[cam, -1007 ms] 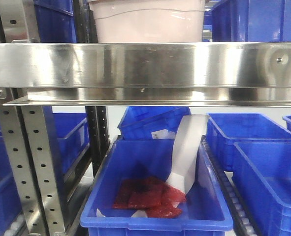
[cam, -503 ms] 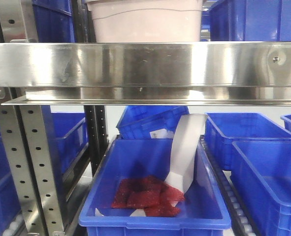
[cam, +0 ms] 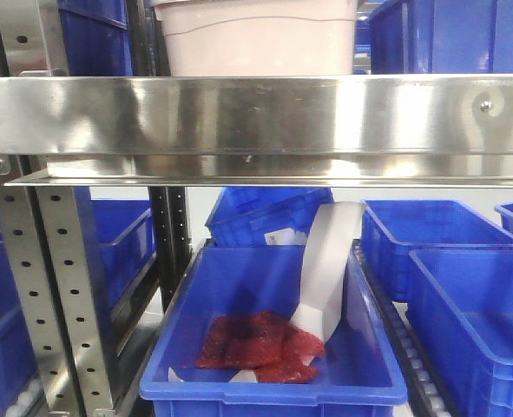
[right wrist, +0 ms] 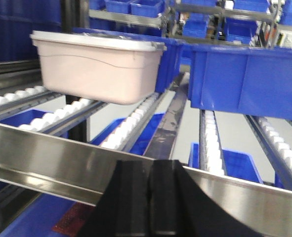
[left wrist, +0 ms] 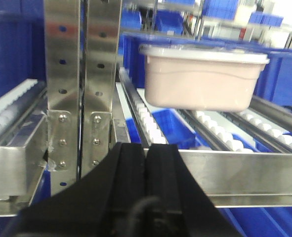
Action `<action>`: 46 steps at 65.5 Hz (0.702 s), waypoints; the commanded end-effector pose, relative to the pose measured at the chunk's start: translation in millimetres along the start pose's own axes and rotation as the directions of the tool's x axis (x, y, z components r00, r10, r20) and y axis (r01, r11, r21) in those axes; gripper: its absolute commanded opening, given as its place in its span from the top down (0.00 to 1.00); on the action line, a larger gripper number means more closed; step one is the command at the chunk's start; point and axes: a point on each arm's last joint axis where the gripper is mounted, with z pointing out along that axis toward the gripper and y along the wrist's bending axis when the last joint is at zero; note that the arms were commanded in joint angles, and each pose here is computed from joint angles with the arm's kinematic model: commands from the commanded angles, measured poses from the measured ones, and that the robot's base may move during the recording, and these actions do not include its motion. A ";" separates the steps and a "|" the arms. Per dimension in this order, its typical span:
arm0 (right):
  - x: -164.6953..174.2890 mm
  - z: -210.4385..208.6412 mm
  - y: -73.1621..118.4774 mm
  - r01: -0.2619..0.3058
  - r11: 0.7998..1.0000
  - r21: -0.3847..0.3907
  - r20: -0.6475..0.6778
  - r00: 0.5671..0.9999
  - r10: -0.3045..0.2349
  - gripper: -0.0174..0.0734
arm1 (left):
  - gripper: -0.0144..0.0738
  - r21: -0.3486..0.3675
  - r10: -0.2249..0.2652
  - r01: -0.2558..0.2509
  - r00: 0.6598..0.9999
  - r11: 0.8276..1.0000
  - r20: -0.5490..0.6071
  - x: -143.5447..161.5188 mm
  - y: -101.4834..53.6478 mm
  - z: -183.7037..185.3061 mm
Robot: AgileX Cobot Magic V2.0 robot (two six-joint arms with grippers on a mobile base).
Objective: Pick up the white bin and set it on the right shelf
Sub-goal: 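Open both grippers and release the bin on the shelf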
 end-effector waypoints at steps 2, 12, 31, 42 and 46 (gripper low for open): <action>-8.2 -13.5 0.9 0.010 1.000 0.022 0.093 0.996 -0.012 0.74 | 0.97 -0.008 0.012 -0.011 0.992 1.000 0.124 -9.8 -0.5 -18.1; -10.9 -25.6 2.3 0.019 0.999 0.037 0.158 0.987 -0.025 0.74 | 0.97 0.007 0.017 -0.018 0.983 1.000 0.185 -7.8 -2.5 -36.8; -10.7 -26.1 2.8 0.020 0.999 0.033 0.158 0.987 -0.025 0.74 | 0.97 0.008 0.013 -0.015 0.979 1.000 0.204 -8.8 -2.8 -40.2; -10.7 -26.1 2.8 0.020 0.999 0.033 0.158 0.987 -0.025 0.74 | 0.97 0.008 0.013 -0.015 0.979 1.000 0.204 -8.8 -2.8 -40.2; -10.7 -26.1 2.8 0.020 0.999 0.033 0.158 0.987 -0.025 0.74 | 0.97 0.008 0.013 -0.015 0.979 1.000 0.204 -8.8 -2.8 -40.2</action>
